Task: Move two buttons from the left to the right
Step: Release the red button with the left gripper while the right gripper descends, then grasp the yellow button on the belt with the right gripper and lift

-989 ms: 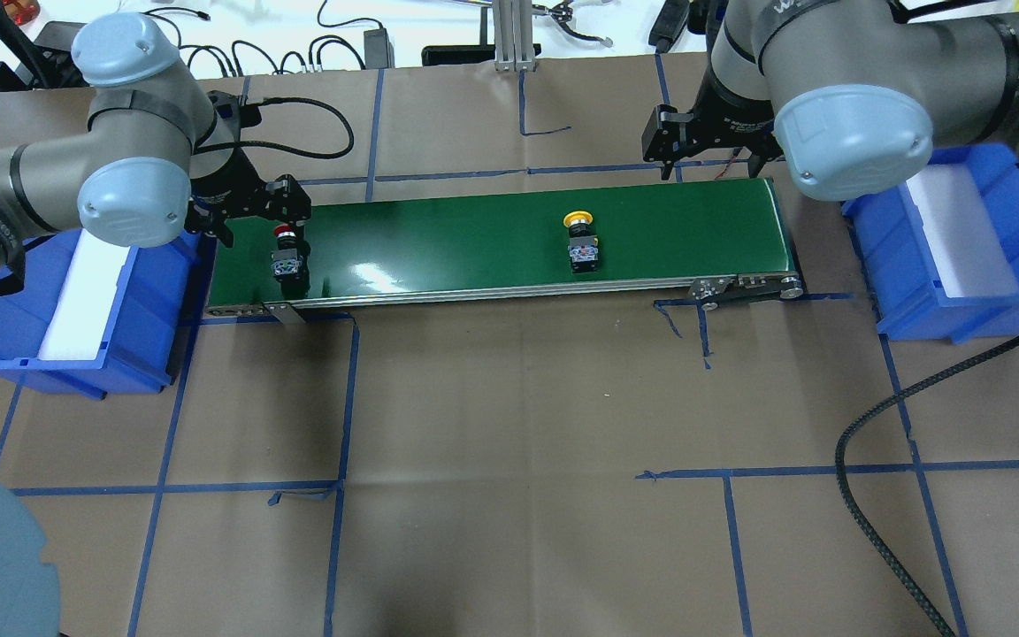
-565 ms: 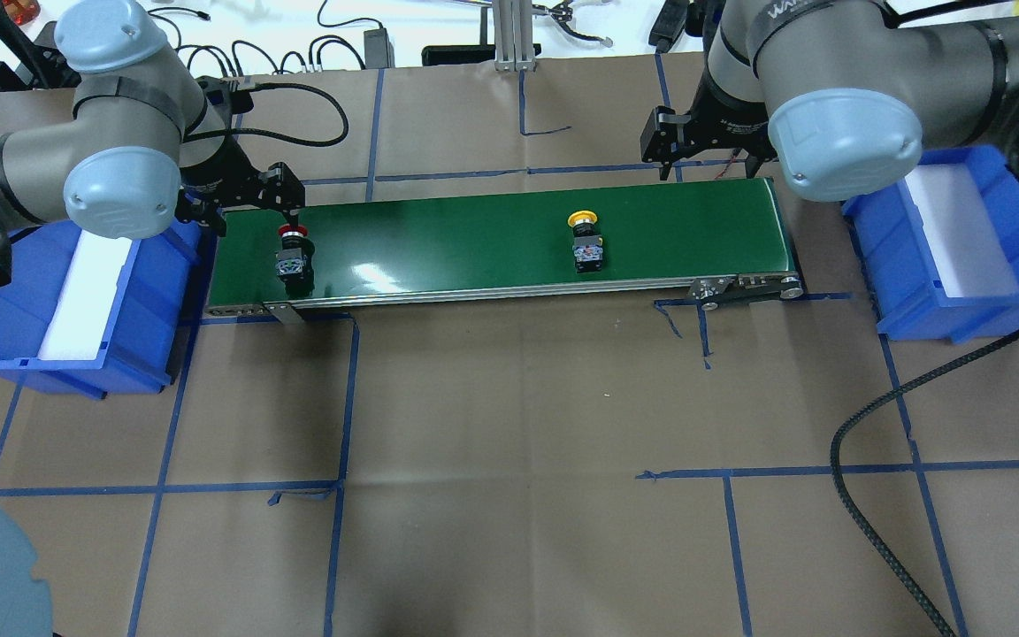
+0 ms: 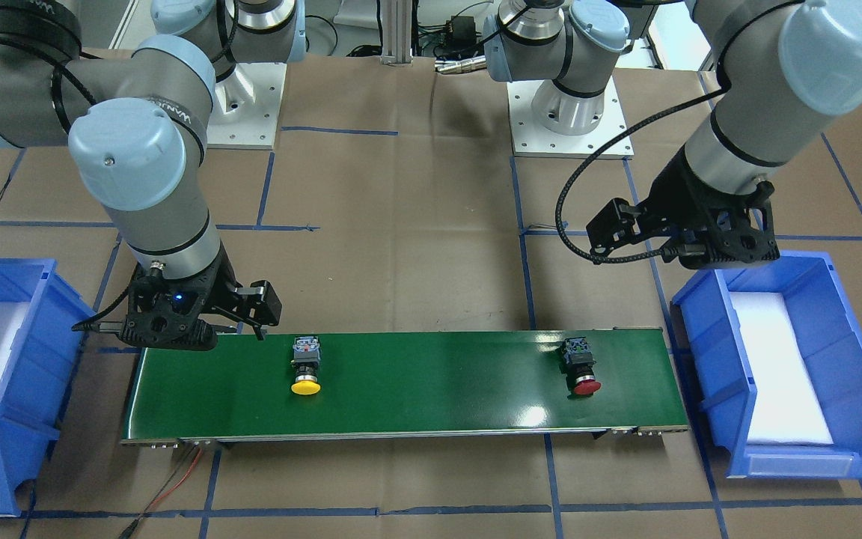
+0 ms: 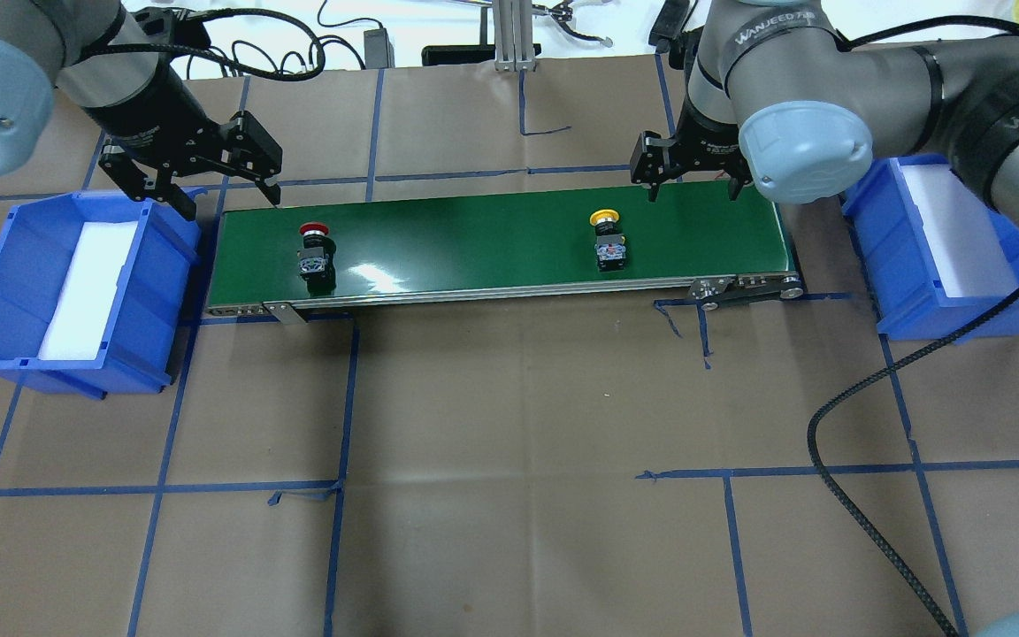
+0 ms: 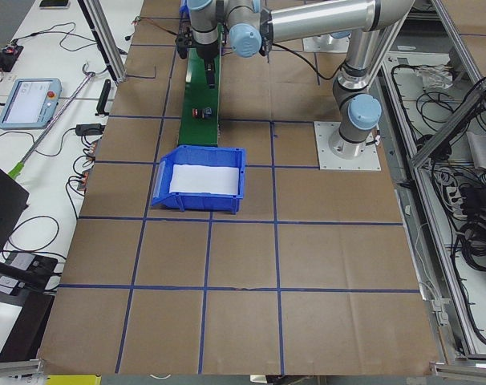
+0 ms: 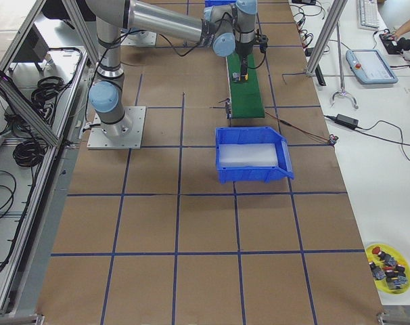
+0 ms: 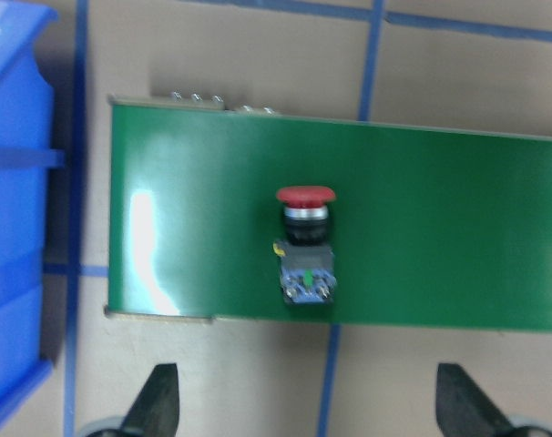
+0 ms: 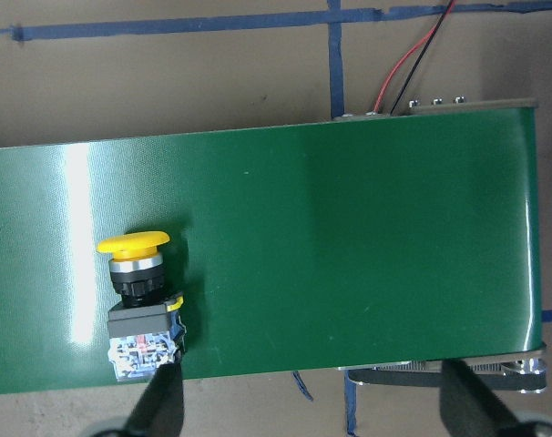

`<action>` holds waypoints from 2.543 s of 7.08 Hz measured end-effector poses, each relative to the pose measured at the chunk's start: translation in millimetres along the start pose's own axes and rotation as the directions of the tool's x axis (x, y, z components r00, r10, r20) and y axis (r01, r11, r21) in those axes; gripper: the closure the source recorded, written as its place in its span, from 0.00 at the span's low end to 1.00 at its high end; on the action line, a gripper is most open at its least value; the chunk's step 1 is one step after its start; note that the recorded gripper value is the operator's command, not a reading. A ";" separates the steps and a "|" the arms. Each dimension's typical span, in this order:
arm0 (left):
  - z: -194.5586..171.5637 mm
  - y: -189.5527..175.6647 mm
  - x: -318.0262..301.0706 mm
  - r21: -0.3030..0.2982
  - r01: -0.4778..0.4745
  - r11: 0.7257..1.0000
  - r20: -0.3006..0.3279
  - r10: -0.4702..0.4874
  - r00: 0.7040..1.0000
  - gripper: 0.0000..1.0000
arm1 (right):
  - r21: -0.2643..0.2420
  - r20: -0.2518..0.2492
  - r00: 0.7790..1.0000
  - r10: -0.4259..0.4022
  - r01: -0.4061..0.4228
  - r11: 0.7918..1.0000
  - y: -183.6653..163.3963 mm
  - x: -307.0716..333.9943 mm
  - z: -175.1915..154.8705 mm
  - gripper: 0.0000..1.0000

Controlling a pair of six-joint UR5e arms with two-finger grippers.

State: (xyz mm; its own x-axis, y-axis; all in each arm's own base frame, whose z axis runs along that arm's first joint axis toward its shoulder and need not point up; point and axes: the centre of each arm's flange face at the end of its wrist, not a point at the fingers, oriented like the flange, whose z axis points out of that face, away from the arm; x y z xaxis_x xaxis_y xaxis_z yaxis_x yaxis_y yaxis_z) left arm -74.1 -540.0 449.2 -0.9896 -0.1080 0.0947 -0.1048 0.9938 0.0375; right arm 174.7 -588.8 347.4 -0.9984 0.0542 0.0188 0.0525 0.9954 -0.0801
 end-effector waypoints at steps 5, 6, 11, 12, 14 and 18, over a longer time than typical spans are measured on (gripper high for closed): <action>-17.3 61.9 51.1 -0.011 -0.037 0.999 0.063 0.038 0.997 0.00 | -0.013 0.006 1.000 0.014 -0.014 1.000 -13.4 -5.4 41.0 0.00; -10.7 60.0 52.5 -0.013 -0.042 0.999 0.063 0.043 0.997 0.00 | -0.021 0.005 1.000 0.015 -0.015 1.000 -15.0 -6.0 47.0 0.00; -18.8 64.0 46.6 0.016 -0.064 0.998 0.069 0.062 0.996 0.00 | -0.073 -0.001 1.000 0.014 -0.014 0.997 -18.2 -7.6 81.0 0.02; -21.5 62.8 45.9 0.023 -0.081 0.996 0.073 0.079 0.994 0.00 | -0.090 -0.004 1.000 0.014 -0.014 0.996 -18.7 -8.0 91.2 0.39; -24.1 60.2 42.0 0.029 -0.103 0.994 0.106 0.100 0.989 0.00 | -0.107 -0.007 1.000 0.012 -0.013 0.994 -18.7 -7.2 99.4 0.95; -24.9 58.2 41.7 0.030 -0.117 0.993 0.105 0.113 0.988 0.00 | -0.072 -0.015 1.000 -0.007 0.006 0.997 -28.6 1.6 73.2 0.96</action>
State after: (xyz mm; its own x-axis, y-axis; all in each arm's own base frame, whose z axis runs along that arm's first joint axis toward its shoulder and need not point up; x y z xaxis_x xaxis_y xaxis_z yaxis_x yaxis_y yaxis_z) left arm -119.0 -487.3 480.1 -0.9999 0.0083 -0.0069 0.0083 1.0000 -0.0034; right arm 169.9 -623.0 276.8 -0.9982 0.0485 0.0347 0.0483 0.9988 -0.0081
